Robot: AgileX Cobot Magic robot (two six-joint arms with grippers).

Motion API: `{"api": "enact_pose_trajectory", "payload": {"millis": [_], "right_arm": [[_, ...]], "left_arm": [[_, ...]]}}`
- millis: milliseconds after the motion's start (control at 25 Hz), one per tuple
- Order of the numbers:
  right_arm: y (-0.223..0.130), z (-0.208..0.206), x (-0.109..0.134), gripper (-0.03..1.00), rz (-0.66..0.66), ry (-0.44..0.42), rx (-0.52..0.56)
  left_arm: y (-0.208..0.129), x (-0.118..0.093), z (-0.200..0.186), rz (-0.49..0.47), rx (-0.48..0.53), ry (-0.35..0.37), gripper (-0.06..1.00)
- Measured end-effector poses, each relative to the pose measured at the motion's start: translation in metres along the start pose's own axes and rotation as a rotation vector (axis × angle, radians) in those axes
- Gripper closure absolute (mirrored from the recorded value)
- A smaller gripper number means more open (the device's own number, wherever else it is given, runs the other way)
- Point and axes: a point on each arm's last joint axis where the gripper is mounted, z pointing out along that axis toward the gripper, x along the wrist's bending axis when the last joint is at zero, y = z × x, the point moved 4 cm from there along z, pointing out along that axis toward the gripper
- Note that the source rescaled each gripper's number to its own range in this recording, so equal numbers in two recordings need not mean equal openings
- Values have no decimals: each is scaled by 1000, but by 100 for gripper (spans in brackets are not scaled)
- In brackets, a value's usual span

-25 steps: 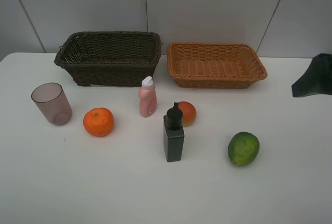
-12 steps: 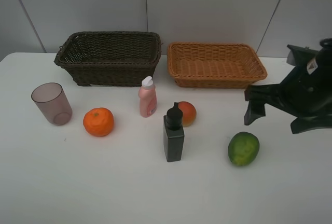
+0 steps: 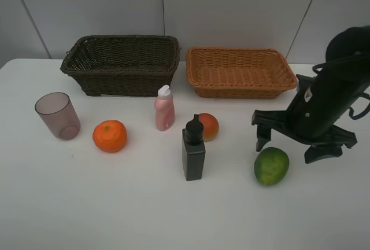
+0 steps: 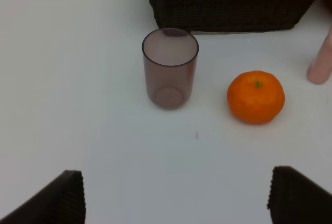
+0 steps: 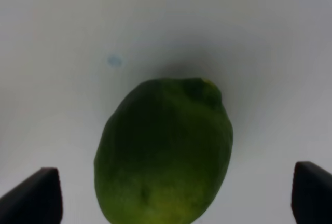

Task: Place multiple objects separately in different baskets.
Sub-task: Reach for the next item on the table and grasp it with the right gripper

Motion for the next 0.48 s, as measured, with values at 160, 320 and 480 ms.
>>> {"api": "enact_pose_trajectory", "payload": {"millis": [160, 320, 480], "right_arm": [[-2, 8, 7, 3, -11, -2, 5], [-4, 17, 13, 3, -7, -2, 14], [-5, 24, 13, 3, 7, -16, 30]], "left_arm": [[0, 0, 0, 0, 0, 0, 3], [0, 0, 0, 0, 0, 0, 3], [0, 0, 0, 0, 0, 0, 3]]}}
